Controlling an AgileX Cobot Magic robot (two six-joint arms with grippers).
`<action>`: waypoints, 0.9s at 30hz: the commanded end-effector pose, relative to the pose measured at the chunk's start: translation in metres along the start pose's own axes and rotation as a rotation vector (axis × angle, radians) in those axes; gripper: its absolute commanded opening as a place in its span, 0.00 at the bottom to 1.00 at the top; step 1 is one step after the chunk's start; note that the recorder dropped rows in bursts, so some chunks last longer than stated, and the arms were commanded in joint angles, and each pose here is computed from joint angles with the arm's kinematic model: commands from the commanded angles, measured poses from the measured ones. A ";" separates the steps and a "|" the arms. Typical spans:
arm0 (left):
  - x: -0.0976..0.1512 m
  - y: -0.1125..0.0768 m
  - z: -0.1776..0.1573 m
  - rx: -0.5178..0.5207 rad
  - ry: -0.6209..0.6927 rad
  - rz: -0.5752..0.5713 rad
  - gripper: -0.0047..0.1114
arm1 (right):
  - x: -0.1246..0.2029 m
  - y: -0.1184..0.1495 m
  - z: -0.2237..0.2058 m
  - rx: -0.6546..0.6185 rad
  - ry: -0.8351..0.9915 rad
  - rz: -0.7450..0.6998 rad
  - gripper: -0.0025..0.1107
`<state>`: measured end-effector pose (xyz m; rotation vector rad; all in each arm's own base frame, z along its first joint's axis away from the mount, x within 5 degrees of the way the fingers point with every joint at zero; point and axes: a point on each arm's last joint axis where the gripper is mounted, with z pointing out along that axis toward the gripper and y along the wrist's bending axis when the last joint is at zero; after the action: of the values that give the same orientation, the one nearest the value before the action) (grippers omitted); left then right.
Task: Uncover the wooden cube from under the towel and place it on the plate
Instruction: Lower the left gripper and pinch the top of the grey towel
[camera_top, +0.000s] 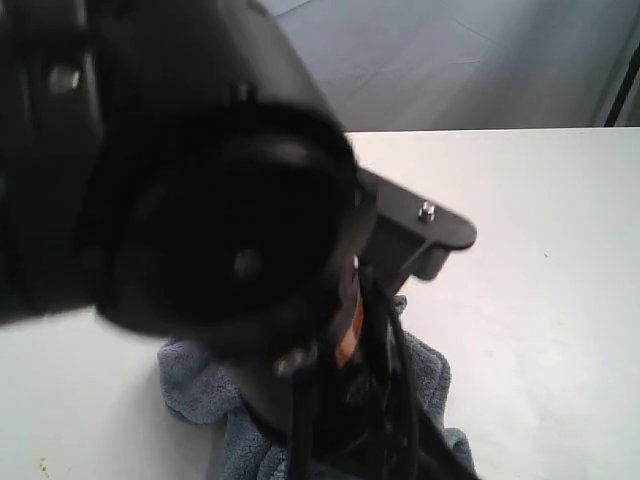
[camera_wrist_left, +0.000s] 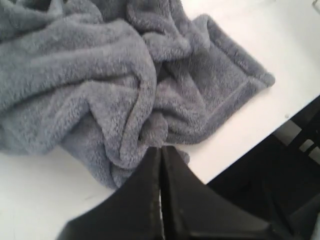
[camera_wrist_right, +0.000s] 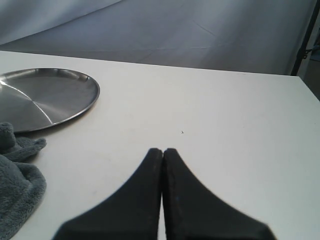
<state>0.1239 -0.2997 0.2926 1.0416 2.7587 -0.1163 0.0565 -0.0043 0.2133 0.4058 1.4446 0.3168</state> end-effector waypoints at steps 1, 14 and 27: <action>0.030 -0.004 0.018 -0.069 0.056 -0.098 0.04 | 0.002 0.000 0.000 -0.001 0.008 0.009 0.05; 0.069 0.008 0.086 -0.054 0.066 -0.252 0.07 | 0.002 0.000 0.000 -0.001 0.008 0.009 0.05; 0.073 0.013 0.102 -0.036 -0.023 -0.325 0.58 | 0.002 0.000 0.000 -0.001 0.008 0.009 0.05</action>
<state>0.0953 -0.2546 0.1772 0.5778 2.8994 -0.0462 0.0565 -0.0043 0.2133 0.4058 1.4446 0.3168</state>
